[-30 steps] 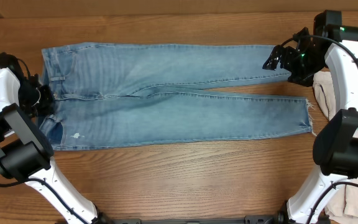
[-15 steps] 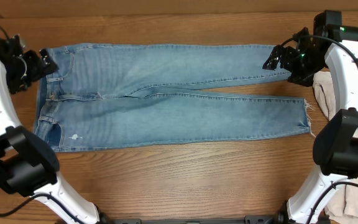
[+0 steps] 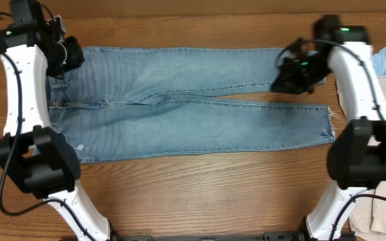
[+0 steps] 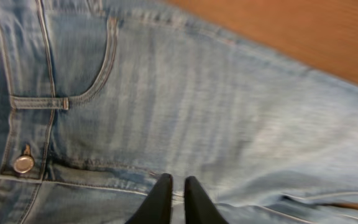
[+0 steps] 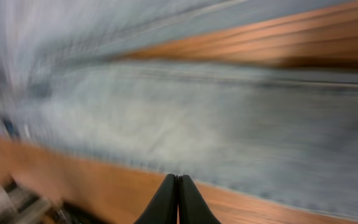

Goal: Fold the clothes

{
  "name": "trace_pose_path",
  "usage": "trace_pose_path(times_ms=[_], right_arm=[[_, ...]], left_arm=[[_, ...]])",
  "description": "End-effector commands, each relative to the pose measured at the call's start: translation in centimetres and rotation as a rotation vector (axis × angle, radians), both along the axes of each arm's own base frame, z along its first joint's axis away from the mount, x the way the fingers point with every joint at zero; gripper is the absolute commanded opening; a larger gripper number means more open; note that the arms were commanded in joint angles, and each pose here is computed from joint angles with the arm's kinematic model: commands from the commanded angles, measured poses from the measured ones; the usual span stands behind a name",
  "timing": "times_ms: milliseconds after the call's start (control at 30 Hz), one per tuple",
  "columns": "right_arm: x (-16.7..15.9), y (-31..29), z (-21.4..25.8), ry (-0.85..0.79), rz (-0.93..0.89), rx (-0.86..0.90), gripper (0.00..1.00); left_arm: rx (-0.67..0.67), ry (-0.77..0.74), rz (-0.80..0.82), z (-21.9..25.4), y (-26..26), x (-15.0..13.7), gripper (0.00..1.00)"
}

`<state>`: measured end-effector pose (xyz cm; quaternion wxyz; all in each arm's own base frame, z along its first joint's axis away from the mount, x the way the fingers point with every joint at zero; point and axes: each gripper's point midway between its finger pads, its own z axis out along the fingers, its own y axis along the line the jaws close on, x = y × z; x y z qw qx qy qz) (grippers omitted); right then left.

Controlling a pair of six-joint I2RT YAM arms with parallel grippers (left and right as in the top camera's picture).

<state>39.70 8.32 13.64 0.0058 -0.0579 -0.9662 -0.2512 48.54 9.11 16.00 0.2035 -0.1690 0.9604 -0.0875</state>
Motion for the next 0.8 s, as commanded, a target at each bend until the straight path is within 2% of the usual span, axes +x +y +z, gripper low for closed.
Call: trace_pose_path(times_ms=[0,133,300,433,633,767], right_arm=[[-2.1,6.2,1.2,-0.045,0.199,-0.024,0.04],[-5.3,14.4,-1.0,-0.104,0.438,-0.074,0.04],[-7.8,21.9,-6.5,-0.259,0.614,-0.041,0.04],[-8.7,23.5,-10.8,-0.292,0.525,-0.064,0.04],[-5.0,26.5,-9.0,-0.448,0.399,0.048,0.04],[-4.1,27.3,-9.8,-0.47,0.38,0.066,0.04]], left_arm=[[-0.001,0.199,0.034,-8.5,0.6,-0.6,0.04],[0.068,0.345,0.06,-14.5,2.3,-1.9,0.04],[0.094,0.366,0.066,-15.6,2.8,-2.0,0.05],[0.096,0.359,0.067,-15.6,2.8,-1.9,0.07],[0.091,0.353,0.066,-15.6,2.7,-1.7,0.06],[0.089,0.355,0.066,-15.6,2.7,-1.8,0.05]])
